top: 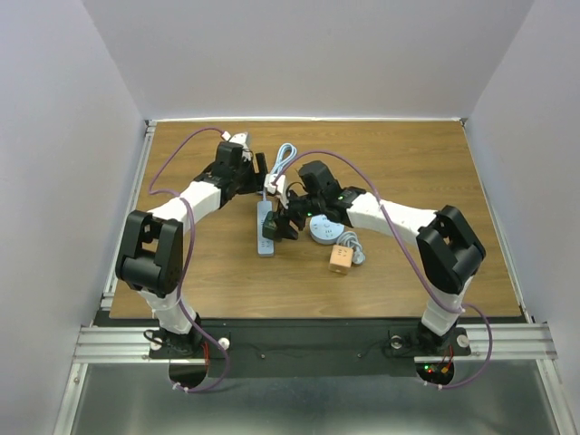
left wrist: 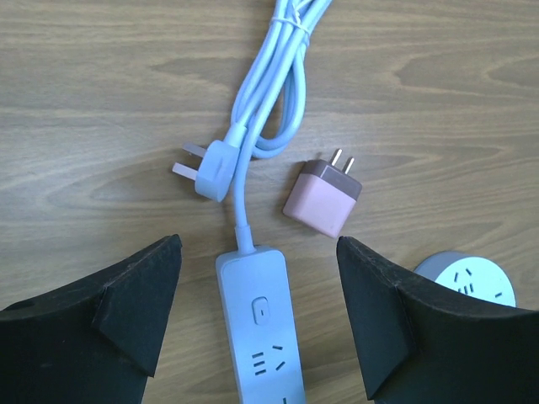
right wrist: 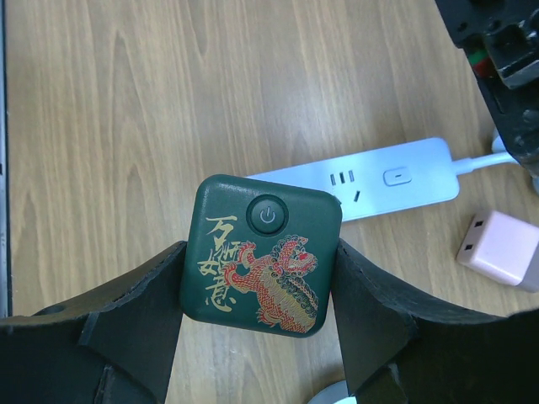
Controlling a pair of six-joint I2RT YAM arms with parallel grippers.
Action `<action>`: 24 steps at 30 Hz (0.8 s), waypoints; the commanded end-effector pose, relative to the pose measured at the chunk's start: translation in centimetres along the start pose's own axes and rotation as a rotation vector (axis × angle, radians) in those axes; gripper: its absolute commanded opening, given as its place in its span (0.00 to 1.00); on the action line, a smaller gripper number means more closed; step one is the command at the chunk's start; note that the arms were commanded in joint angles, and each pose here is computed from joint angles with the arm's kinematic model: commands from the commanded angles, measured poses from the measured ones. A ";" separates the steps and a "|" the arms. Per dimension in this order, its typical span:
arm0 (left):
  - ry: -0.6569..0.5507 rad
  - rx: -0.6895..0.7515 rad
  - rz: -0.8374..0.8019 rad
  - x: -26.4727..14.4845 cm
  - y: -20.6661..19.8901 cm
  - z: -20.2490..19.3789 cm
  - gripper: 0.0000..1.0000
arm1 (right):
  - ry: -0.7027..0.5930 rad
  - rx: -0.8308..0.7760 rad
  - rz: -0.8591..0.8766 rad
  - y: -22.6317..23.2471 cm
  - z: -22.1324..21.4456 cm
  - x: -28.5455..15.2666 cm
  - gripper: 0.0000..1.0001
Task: Insert the plug
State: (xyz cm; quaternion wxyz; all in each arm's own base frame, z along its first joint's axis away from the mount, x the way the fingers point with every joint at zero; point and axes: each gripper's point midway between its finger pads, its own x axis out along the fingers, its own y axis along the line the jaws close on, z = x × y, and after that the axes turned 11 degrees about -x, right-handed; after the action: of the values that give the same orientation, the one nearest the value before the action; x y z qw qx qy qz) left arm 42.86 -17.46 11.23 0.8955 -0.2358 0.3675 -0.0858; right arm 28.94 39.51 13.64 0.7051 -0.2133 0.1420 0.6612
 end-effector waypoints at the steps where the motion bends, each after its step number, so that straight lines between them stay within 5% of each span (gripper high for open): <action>1: 0.004 0.013 -0.044 -0.2 -0.9 -0.5 0.85 | -0.041 -0.083 -0.046 -1.6 2.7 0.3 0.00; 9: 0.060 0.046 -0.027 1.4 -0.9 -2.3 0.84 | -0.025 -0.085 -0.001 -0.2 2.2 2.1 0.00; 24: 0.115 0.099 0.046 4.0 0.2 -3.0 0.67 | 0.008 -0.069 0.029 1.5 1.0 3.0 0.00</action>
State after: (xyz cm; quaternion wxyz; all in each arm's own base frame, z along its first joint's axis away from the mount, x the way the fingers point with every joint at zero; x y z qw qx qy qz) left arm 42.44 -19.16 5.17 0.8750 -0.1921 0.4359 -0.0861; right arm 27.18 41.87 11.80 0.6823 -0.2350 0.1495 0.6759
